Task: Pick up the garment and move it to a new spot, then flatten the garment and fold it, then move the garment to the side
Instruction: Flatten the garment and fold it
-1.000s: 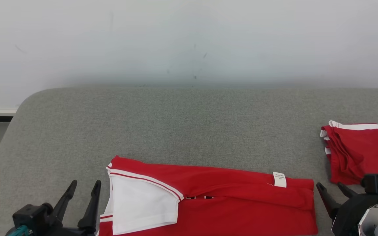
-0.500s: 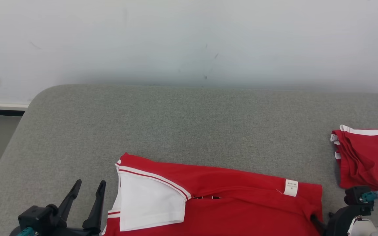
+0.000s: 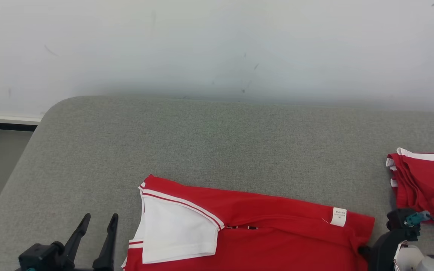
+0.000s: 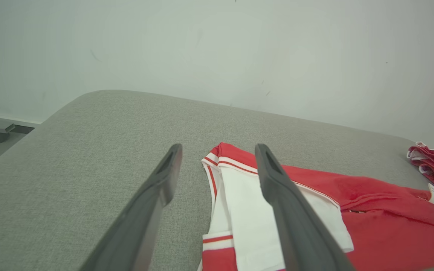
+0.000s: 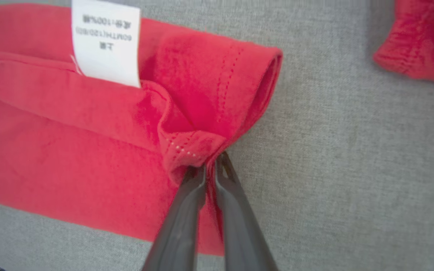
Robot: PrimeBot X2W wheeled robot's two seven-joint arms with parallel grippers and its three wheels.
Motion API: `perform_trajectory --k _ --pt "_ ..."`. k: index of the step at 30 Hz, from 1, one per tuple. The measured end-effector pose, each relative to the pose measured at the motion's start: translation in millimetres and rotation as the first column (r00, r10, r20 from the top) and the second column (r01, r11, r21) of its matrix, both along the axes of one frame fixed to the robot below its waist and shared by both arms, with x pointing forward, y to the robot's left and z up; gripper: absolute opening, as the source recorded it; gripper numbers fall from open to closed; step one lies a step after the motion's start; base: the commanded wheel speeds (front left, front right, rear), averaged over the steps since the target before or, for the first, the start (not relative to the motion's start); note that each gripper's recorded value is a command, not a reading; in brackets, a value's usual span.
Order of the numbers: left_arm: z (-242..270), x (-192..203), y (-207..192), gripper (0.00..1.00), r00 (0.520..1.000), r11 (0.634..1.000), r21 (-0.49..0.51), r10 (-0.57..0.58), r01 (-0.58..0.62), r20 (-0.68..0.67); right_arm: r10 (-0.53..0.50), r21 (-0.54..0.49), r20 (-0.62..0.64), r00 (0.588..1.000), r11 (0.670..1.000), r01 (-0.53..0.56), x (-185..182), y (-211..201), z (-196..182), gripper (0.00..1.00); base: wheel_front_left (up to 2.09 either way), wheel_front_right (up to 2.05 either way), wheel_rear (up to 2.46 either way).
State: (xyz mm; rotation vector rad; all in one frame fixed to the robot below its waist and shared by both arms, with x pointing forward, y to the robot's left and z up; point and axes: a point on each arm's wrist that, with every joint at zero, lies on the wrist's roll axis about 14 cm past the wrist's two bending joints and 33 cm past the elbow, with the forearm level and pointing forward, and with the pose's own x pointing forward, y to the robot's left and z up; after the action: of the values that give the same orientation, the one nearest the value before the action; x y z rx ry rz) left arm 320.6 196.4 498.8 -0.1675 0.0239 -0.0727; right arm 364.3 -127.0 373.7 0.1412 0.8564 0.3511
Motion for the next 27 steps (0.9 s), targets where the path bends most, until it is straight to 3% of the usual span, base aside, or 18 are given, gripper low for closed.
perform_trajectory --k 8,17,22,27 --pt "2.6 3.3 1.5 1.00 1.000 1.000 -0.007 0.009 -0.009 0.009 -0.050 0.021 0.141 0.989 0.999 0.047 35.5 -10.3 34.7 0.00 0.00 0.00 0.00" --pt "4.1 5.2 -2.8 1.00 1.000 1.000 -0.010 0.001 -0.001 0.016 -0.067 0.004 0.214 0.974 0.998 0.068 43.6 -28.1 50.7 0.00 0.00 0.00 0.00" --pt "-1.4 2.3 -1.4 1.00 1.000 1.000 -0.011 0.006 -0.006 0.000 -0.013 0.108 0.266 0.964 0.994 -0.016 43.1 3.8 73.5 0.00 0.00 0.00 0.00" --pt "-1.4 2.6 -2.4 1.00 1.000 1.000 -0.014 0.007 -0.007 0.001 0.090 0.235 0.320 0.943 0.957 -0.171 30.8 53.2 105.8 0.00 0.00 0.00 0.00"
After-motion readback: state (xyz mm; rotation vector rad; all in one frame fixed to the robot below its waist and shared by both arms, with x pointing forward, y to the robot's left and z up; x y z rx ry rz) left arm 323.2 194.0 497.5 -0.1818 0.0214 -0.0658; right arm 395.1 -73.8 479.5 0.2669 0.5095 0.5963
